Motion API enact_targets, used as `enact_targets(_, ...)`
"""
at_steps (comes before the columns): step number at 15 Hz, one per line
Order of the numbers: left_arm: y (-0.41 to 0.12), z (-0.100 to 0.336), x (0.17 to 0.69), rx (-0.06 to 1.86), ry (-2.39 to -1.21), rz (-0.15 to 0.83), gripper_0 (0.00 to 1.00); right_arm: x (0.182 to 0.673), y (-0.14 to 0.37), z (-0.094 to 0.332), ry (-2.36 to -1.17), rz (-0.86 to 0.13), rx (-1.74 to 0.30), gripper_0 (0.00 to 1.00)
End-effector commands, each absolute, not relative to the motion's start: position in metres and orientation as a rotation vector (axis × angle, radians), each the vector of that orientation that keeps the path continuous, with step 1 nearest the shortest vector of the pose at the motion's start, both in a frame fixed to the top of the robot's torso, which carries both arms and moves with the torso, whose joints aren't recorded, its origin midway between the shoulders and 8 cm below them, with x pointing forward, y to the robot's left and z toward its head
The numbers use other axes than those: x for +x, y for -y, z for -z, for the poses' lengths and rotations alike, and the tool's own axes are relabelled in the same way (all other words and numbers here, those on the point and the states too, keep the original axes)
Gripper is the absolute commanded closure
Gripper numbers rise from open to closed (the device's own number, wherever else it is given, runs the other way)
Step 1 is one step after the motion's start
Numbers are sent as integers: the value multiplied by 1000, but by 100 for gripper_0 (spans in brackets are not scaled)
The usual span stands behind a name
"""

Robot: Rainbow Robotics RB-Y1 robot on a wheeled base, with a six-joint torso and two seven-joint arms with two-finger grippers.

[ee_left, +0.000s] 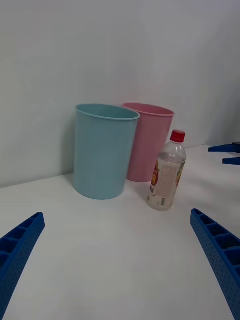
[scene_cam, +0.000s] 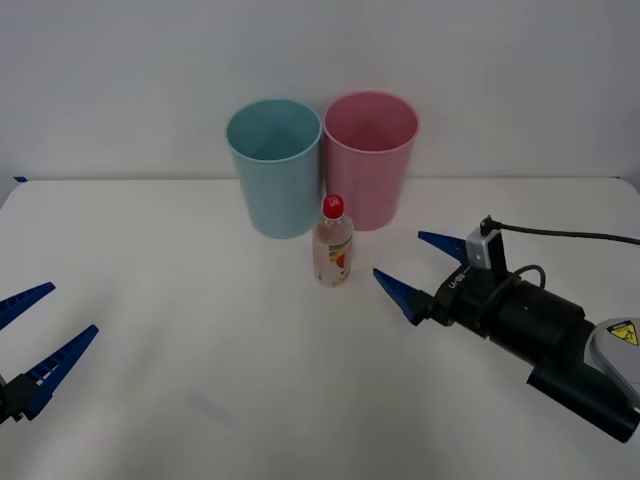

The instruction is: Grasp the object on the table and drop it into the matching bin: aluminum can to the light blue bin, PET bottle to the pink bin.

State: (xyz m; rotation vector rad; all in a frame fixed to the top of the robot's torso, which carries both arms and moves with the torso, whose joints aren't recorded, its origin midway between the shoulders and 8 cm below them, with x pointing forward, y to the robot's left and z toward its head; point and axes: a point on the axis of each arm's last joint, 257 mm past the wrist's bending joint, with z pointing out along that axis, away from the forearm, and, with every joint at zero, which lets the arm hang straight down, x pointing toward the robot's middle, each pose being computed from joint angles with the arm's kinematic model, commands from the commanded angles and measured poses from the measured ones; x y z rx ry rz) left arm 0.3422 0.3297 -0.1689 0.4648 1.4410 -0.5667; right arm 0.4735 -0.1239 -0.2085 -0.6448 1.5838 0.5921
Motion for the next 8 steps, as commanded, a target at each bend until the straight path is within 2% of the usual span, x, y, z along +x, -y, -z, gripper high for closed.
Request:
enact_targets(1, -330, 169, 342, 465, -1441, 567, 0, 481, 106, 210, -1601, -592, -634, 0)
enact_targets(8, -330, 169, 342, 465, -1441, 567, 0, 507, 75, 224, -1621, -590, -660, 0)
